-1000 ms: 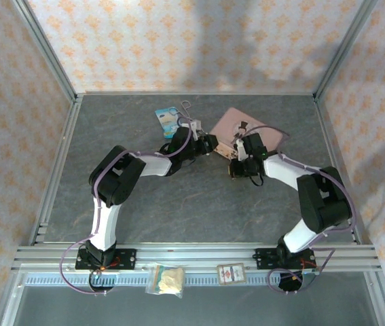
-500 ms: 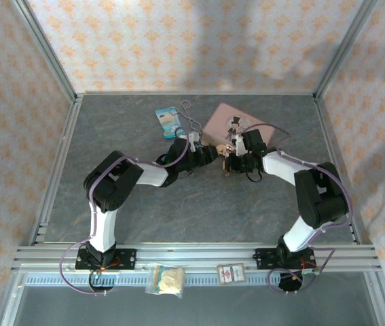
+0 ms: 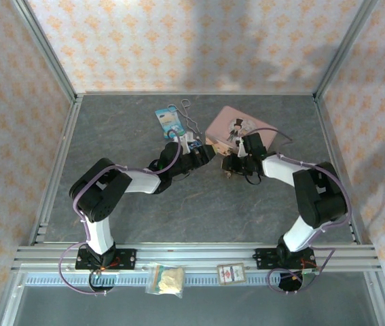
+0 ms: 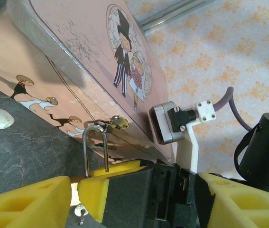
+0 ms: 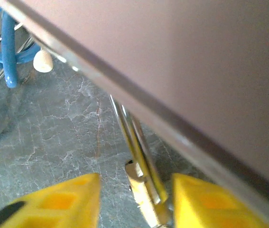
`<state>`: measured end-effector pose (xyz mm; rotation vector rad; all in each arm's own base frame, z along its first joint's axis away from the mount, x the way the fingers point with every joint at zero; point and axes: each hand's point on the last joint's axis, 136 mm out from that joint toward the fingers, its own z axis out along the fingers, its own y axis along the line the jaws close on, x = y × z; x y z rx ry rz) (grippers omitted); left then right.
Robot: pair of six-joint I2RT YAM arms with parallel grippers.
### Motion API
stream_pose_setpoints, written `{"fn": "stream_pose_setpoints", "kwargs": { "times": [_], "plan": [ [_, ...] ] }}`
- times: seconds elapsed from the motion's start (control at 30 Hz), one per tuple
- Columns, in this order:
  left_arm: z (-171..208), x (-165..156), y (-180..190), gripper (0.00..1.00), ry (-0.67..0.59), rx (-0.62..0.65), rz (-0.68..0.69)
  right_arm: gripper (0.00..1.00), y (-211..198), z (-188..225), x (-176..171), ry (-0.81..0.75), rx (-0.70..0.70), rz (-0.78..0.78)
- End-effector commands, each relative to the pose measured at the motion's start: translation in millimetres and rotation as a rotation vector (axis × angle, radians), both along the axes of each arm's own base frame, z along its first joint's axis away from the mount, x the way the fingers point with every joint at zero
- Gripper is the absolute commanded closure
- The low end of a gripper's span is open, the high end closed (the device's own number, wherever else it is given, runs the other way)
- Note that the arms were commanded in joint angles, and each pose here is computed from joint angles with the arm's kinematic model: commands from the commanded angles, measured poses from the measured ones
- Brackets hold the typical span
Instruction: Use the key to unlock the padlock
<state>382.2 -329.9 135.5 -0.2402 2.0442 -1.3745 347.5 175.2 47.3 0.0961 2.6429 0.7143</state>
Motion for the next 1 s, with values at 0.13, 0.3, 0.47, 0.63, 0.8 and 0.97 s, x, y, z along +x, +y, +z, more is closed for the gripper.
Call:
{"fn": "stream_pose_setpoints", "kwargs": {
  "times": [0.13,0.3,0.47,0.63,0.8,0.97],
  "plan": [
    [1,-8,-7,0.33,-0.036,0.091,-0.015,0.43,-17,59,5,-0.111,-0.018,-0.101],
    [-24,-6,-18,0.33,-0.02,0.192,-0.031,0.4,-31,98,9,-0.209,-0.033,-0.169],
    [-49,0,-38,0.37,0.008,0.222,-0.077,0.33,-70,124,21,-0.316,-0.112,-0.307],
    [-69,1,-55,0.39,0.035,0.306,-0.124,0.32,-115,131,34,-0.344,-0.136,-0.409],
    [-90,3,-58,0.36,0.046,0.468,-0.133,0.24,-148,121,41,-0.358,-0.198,-0.52],
    [-103,12,-59,0.41,0.05,0.543,-0.137,0.23,-157,109,44,-0.364,-0.122,-0.564]
  ]
}}
